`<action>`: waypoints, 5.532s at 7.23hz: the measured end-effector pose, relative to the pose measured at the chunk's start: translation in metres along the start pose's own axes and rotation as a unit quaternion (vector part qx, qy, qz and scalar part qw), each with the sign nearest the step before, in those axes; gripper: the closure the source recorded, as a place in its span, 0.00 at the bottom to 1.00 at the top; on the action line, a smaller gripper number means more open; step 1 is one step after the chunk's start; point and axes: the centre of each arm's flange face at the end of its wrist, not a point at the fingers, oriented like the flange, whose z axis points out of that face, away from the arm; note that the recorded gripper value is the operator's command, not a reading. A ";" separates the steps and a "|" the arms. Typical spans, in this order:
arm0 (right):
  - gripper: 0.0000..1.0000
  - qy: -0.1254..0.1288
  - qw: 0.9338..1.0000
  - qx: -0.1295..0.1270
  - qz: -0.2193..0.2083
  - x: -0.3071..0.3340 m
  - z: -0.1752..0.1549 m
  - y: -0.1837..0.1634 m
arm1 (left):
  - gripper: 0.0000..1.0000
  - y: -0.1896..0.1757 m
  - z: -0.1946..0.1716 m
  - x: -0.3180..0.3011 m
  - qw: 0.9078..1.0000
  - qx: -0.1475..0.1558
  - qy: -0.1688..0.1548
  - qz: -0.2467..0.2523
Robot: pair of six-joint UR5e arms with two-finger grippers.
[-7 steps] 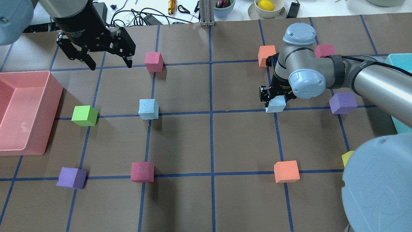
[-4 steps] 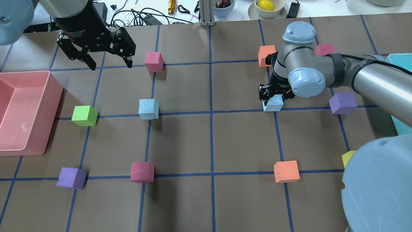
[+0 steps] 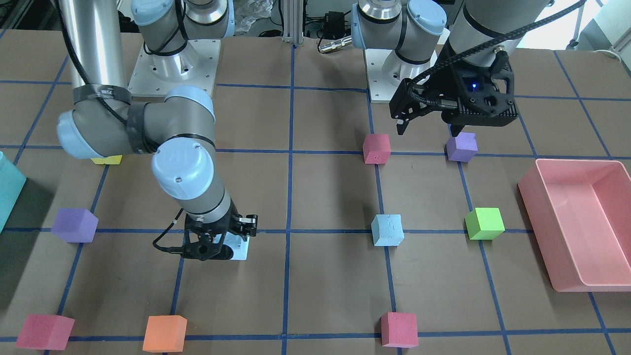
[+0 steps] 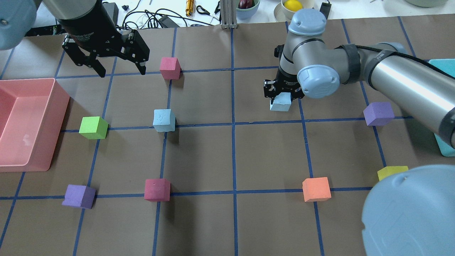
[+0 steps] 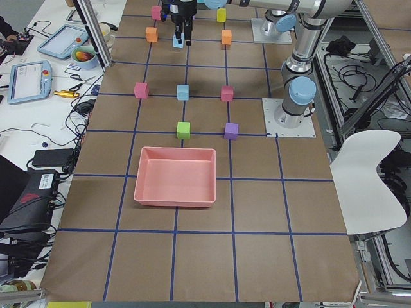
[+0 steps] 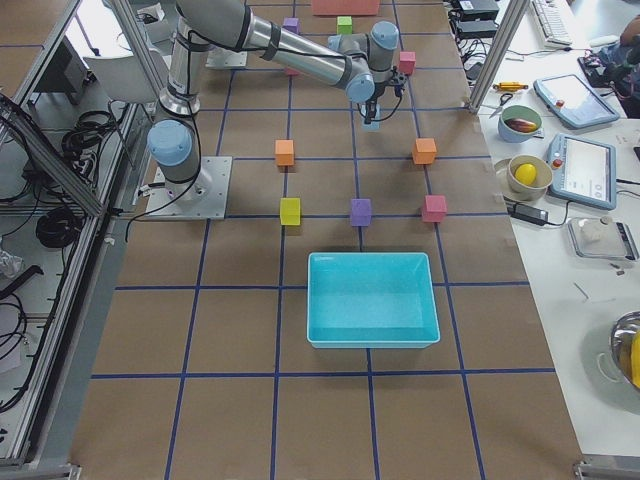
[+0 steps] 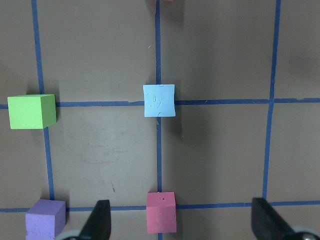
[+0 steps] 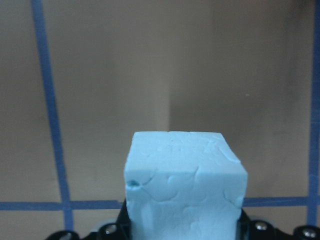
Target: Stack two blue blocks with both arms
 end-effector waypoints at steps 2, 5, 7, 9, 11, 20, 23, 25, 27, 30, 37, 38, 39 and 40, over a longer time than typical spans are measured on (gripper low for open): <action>1.00 -0.003 1.000 0.002 0.001 -0.054 0.013 0.000 | 0.00 0.000 0.000 0.000 1.000 0.000 0.000 0.000; 1.00 -0.001 1.000 -0.007 0.002 -0.077 0.032 0.001 | 0.00 0.001 -0.001 0.000 1.000 0.001 0.000 0.000; 1.00 -0.005 1.000 -0.014 0.000 -0.081 0.040 0.002 | 0.00 0.001 -0.001 0.000 1.000 0.001 0.000 0.001; 0.32 -0.021 1.000 -0.021 -0.002 -0.088 0.047 0.004 | 0.00 0.001 -0.001 0.000 1.000 0.001 0.000 0.000; 0.00 -0.023 0.999 -0.026 -0.003 -0.090 0.053 0.005 | 0.00 0.001 0.000 0.000 1.000 0.000 0.000 0.000; 0.00 -0.003 1.000 0.022 0.008 0.016 -0.100 -0.030 | 0.00 -0.054 0.104 -0.008 1.000 0.001 -0.002 0.004; 0.00 0.006 1.000 0.009 0.001 0.086 -0.164 0.015 | 0.00 -0.074 0.216 -0.012 1.000 0.003 -0.005 0.006; 0.00 0.014 1.000 -0.007 -0.023 0.109 -0.191 0.054 | 0.00 -0.068 0.265 -0.013 1.000 -0.012 -0.006 0.008; 0.00 0.020 0.999 -0.014 -0.029 0.110 -0.224 0.093 | 0.00 -0.064 0.293 -0.013 1.000 -0.025 -0.007 0.013; 0.00 0.021 0.999 -0.017 -0.032 0.108 -0.233 0.107 | 0.86 -0.056 0.319 -0.013 0.999 -0.035 -0.003 0.009; 0.00 0.022 0.999 -0.015 -0.027 0.112 -0.236 0.108 | 1.00 -0.106 0.246 0.063 0.999 0.031 0.015 -0.009; 0.00 0.022 0.999 -0.014 -0.027 0.112 -0.236 0.108 | 1.00 -0.109 0.238 0.101 0.999 0.040 0.029 -0.013; 0.00 0.022 0.999 -0.014 -0.027 0.114 -0.236 0.108 | 1.00 -0.107 0.232 0.139 0.998 0.046 0.035 -0.003; 0.00 0.022 0.999 -0.013 -0.027 0.114 -0.236 0.108 | 1.00 -0.102 0.231 0.169 0.998 0.048 0.037 0.009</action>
